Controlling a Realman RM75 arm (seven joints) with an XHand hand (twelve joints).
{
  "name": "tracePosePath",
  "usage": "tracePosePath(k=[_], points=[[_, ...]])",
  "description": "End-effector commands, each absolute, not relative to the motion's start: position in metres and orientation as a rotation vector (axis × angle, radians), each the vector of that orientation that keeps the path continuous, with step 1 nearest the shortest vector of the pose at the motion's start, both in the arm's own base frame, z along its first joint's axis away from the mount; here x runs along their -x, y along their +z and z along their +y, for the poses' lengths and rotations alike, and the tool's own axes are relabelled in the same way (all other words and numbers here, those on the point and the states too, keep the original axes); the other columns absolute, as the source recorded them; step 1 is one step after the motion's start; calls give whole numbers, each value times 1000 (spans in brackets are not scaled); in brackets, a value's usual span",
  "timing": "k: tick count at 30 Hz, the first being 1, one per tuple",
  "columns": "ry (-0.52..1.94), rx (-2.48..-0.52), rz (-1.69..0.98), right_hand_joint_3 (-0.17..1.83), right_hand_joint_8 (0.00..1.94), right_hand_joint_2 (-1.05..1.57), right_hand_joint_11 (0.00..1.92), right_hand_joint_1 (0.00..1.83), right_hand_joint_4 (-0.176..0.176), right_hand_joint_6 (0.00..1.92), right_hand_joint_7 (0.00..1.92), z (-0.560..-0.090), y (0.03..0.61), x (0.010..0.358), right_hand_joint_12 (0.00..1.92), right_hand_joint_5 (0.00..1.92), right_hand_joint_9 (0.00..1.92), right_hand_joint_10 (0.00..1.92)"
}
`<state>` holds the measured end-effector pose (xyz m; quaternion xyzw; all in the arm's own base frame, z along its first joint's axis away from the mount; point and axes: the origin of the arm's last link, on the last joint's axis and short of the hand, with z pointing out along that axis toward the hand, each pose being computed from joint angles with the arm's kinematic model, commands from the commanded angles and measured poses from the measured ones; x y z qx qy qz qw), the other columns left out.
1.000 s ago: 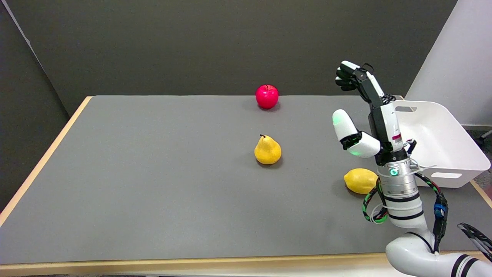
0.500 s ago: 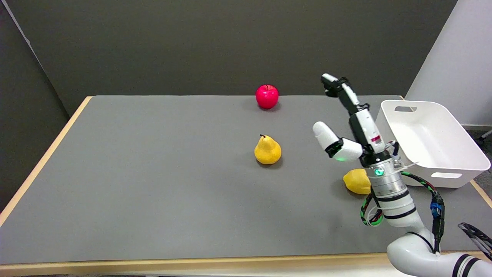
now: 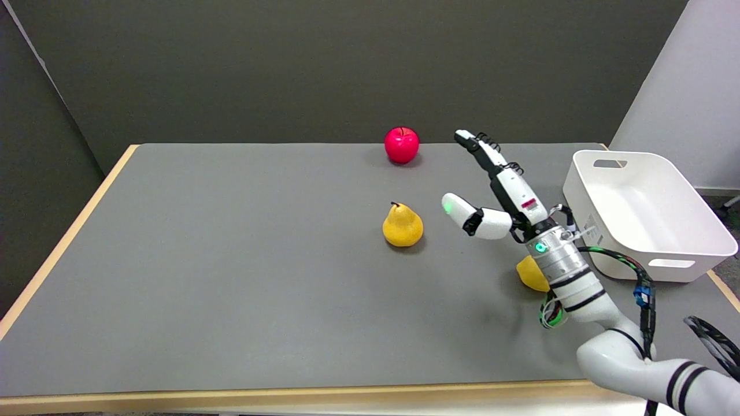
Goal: Pick up the pear.
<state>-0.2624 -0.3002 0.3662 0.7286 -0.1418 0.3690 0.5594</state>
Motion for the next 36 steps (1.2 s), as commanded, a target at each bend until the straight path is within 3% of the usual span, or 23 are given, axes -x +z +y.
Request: tracePosePath(k=[1,7,17,20,26,28,32,36], points=[[733,-1691,-356,924,142,570,-1,350,-176,382,20,-341,370,281,326,33,5,255],[726,-1706,-377,922,140,570,-1,345,-176,380,7,-343,362,283,295,30,0,229],[715,-1739,-426,957,287,578,-1,381,-176,418,76,-349,338,293,597,60,29,422],[717,-1752,-430,836,257,638,-1,397,-176,358,99,-351,333,291,625,94,15,470],[688,-1744,-477,841,260,635,-1,402,-176,365,104,-354,325,297,650,102,21,476],[681,-1740,-490,961,320,582,-1,387,-176,439,78,-355,323,300,666,73,23,478],[665,-1736,-502,965,327,582,-1,391,-176,445,79,-357,321,302,684,71,24,483],[643,-1733,-532,847,260,635,-1,415,-176,371,114,-358,318,307,703,111,26,483]])
